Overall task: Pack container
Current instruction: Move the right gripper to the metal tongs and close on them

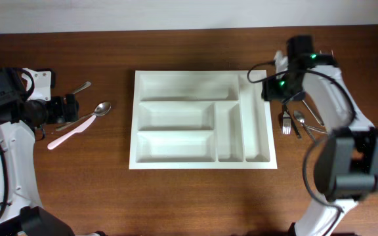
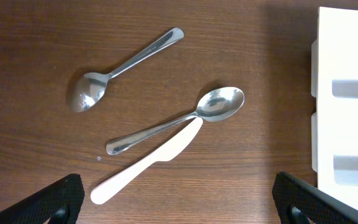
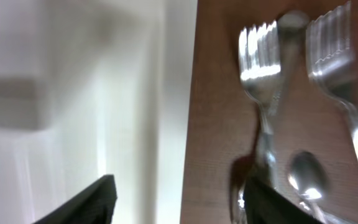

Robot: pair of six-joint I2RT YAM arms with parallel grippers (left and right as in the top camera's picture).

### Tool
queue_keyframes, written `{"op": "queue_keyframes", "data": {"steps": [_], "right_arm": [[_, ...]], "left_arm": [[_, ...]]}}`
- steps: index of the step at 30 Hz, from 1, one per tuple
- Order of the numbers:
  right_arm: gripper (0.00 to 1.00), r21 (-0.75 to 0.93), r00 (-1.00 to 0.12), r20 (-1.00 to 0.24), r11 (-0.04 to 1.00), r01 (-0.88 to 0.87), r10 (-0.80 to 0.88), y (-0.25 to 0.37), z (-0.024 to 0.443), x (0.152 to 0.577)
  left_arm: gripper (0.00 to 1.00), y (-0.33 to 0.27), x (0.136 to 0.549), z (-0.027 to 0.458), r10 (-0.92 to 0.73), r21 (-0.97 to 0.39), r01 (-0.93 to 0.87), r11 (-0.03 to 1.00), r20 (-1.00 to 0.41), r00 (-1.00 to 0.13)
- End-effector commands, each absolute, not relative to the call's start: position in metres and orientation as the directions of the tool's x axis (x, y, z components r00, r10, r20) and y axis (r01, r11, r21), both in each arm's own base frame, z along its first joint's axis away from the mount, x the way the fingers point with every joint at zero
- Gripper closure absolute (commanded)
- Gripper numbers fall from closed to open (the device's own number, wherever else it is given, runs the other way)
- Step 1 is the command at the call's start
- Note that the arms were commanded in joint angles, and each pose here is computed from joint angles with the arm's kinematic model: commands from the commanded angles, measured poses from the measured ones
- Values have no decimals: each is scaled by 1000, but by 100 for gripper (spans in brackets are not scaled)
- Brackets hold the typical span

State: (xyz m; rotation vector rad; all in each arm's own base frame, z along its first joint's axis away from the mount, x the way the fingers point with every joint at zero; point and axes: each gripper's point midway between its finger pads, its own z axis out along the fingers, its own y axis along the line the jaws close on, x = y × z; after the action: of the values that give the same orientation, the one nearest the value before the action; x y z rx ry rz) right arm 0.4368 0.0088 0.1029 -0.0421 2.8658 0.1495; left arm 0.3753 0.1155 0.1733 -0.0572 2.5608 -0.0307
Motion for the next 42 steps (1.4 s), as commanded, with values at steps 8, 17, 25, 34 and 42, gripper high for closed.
{"op": "queue_keyframes", "data": {"steps": [8,17,25,34,42], "right_arm": [[26,-64,-818,-568,987,147,85,-77,255,428],[16,-124,-845,-504,953,276,179,-174,198,435],[40,-47,-895,-423,982,181,145,-186,114,463],[48,-63,-931,-353,991,121,91,-194,46,475],[48,-64,-925,-371,992,112,81,-197,31,485]], "left_arm": [[1,115,380,178,-35,-38,-17,999,-561,-827],[1,115,380,178,-35,-38,-17,999,-561,-827],[1,115,380,178,-35,-38,-17,999,-561,-827],[1,115,380,178,-35,-38,-17,999,-561,-827],[1,115,380,178,-35,-38,-17,999,-561,-827]]}}
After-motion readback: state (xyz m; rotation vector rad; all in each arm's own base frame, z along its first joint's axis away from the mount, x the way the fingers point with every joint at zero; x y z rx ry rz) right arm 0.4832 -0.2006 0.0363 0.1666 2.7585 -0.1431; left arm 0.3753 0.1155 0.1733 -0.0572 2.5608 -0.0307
